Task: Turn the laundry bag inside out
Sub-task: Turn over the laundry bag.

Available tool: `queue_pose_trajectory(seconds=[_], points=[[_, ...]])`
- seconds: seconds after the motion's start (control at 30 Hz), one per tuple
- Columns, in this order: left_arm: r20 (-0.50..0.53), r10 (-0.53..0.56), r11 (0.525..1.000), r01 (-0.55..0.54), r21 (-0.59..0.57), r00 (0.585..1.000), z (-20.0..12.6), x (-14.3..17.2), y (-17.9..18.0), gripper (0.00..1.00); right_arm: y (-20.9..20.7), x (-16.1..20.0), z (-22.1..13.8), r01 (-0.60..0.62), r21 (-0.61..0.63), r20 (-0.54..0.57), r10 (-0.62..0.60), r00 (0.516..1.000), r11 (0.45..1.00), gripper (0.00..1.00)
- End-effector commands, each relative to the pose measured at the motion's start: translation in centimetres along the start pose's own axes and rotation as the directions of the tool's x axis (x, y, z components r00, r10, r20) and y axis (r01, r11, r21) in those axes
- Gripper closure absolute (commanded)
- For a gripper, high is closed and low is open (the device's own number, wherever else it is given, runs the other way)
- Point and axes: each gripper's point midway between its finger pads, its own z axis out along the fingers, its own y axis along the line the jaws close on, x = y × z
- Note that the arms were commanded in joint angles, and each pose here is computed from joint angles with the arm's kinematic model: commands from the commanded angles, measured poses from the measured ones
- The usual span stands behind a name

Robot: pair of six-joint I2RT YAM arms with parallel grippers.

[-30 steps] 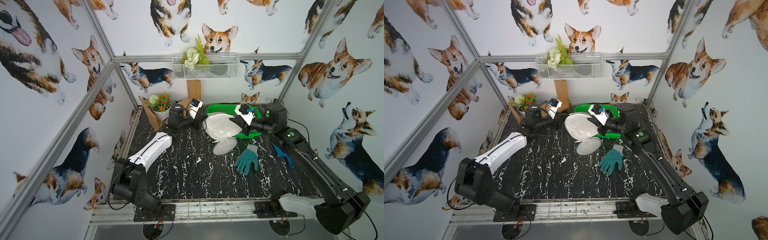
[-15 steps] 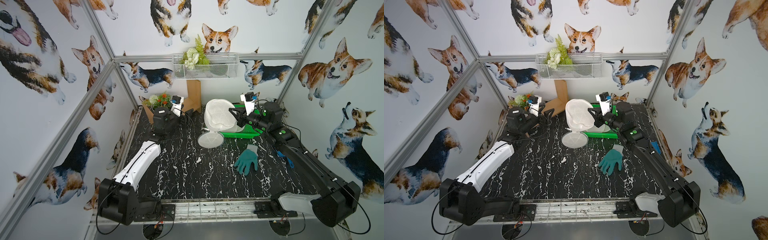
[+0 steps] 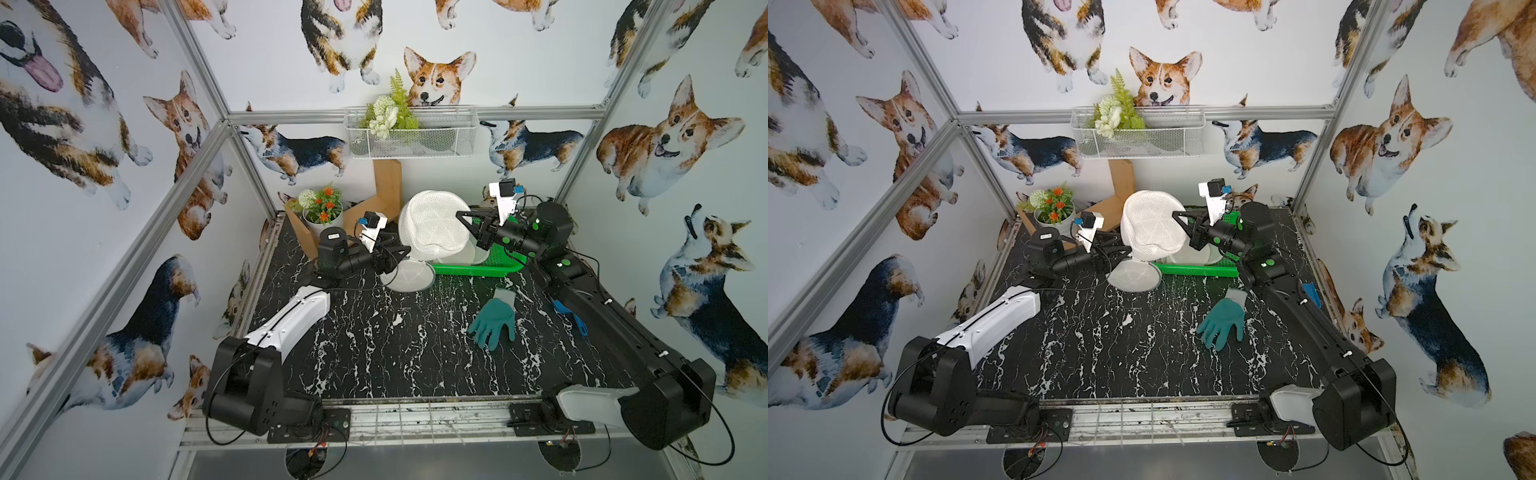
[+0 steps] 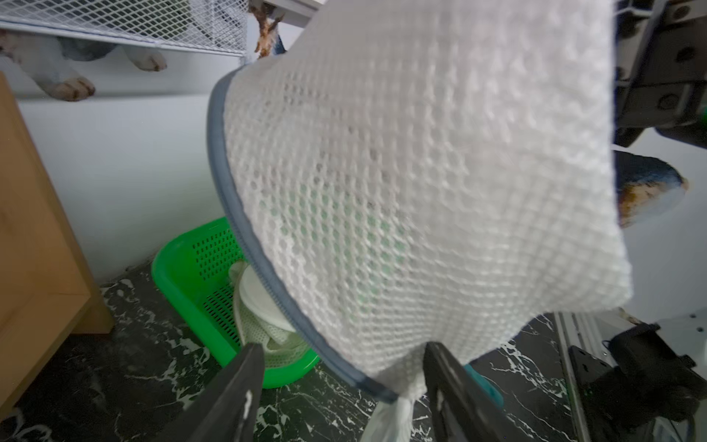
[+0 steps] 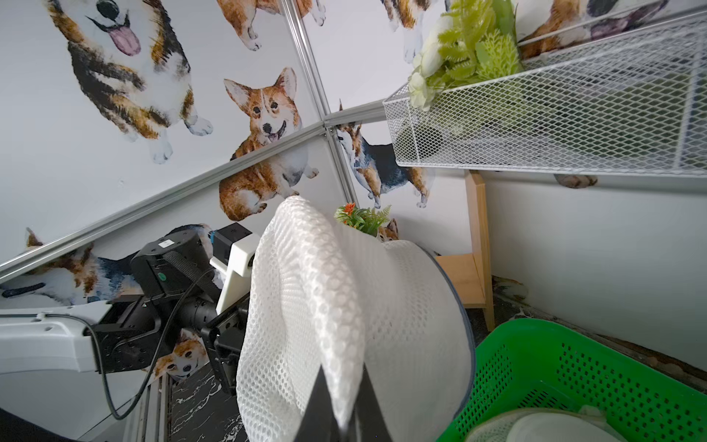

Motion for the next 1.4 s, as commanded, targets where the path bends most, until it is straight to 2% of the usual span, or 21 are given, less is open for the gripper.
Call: queue_pose_trajectory(seconds=[0.0, 0.17, 0.27, 0.33, 0.4, 0.5, 0.57, 0.67, 0.77, 0.83, 0.93, 1.0, 1.13, 1.27, 1.33, 1.37], points=[[0.050, 0.014, 0.991, -0.021, 0.131, 0.999, 0.1, -1.7, -2.1, 0.44, 1.8, -1.3, -0.1, 0.026, -0.092, 0.036, -0.023, 0.999, 0.995, 1.00], [0.053, 0.021, 0.987, -0.030, 0.160, 0.998, 0.2, -2.0, -2.6, 0.69, 1.8, -1.7, -0.2, 0.020, -0.087, 0.053, -0.015, 0.998, 0.996, 1.00], [0.074, 0.047, 0.993, -0.055, 0.106, 0.996, -0.1, -2.1, -1.9, 1.00, 1.7, -1.9, -0.5, 0.021, -0.066, 0.061, -0.017, 0.998, 0.998, 1.00], [0.103, 0.062, 0.998, -0.064, 0.013, 0.993, -0.7, -2.3, -0.5, 1.00, 1.5, -2.0, -0.9, 0.025, -0.043, 0.065, -0.022, 0.998, 0.999, 1.00], [0.107, 0.093, 0.989, -0.079, -0.128, 0.990, -1.3, -2.5, 1.5, 1.00, 1.6, -2.2, -1.4, 0.021, -0.034, 0.067, -0.019, 0.998, 0.999, 1.00], [0.062, 0.134, 0.942, -0.108, -0.318, 0.989, -2.2, -2.3, 4.6, 1.00, 2.3, -2.3, -2.1, 0.007, -0.047, 0.068, -0.003, 0.998, 0.999, 1.00], [0.025, 0.135, 0.918, -0.116, -0.378, 0.991, -2.4, -1.9, 5.9, 1.00, 2.6, -2.6, -2.4, 0.002, -0.047, 0.081, 0.002, 0.997, 0.999, 1.00], [-0.041, 0.126, 0.916, -0.132, -0.378, 0.991, -1.8, -0.8, 6.4, 1.00, 3.0, -3.9, -2.7, -0.002, -0.055, 0.130, 0.009, 0.991, 0.998, 1.00], [-0.051, 0.158, 0.927, -0.166, -0.337, 0.986, -0.3, -0.7, 5.5, 1.00, 3.6, -5.1, -2.3, -0.050, -0.120, 0.165, 0.069, 0.984, 0.992, 1.00], [0.001, 0.174, 0.940, -0.166, -0.298, 0.985, 0.8, -1.7, 4.6, 1.00, 3.9, -4.9, -1.6, -0.090, -0.164, 0.157, 0.116, 0.981, 0.982, 1.00], [0.142, 0.187, 0.965, -0.155, -0.209, 0.972, 2.0, -4.1, 2.2, 1.00, 4.2, -3.4, -0.1, -0.101, -0.188, 0.118, 0.125, 0.985, 0.977, 1.00], [0.200, 0.182, 0.974, -0.149, -0.169, 0.963, 2.5, -5.0, 1.1, 0.95, 4.0, -2.6, 0.8, -0.137, -0.195, 0.098, 0.158, 0.983, 0.971, 1.00], [0.212, 0.169, 0.974, -0.130, -0.187, 0.963, 2.9, -5.0, 1.3, 0.94, 3.6, -2.1, 1.5, -0.212, -0.210, 0.108, 0.238, 0.965, 0.955, 1.00], [0.263, 0.144, 0.977, -0.095, -0.188, 0.954, 2.7, -5.7, 1.1, 0.93, 2.0, -1.2, 2.3, -0.274, -0.138, 0.080, 0.286, 0.955, 0.952, 1.00], [0.293, 0.122, 0.977, -0.063, -0.202, 0.948, 2.2, -5.9, 1.3, 0.89, 1.2, -0.7, 2.6, -0.292, -0.096, 0.069, 0.299, 0.952, 0.952, 1.00], [0.301, 0.110, 0.974, -0.043, -0.221, 0.947, 1.9, -5.9, 1.6, 0.80, 0.7, -0.6, 2.7, -0.299, -0.071, 0.069, 0.303, 0.950, 0.952, 1.00]])
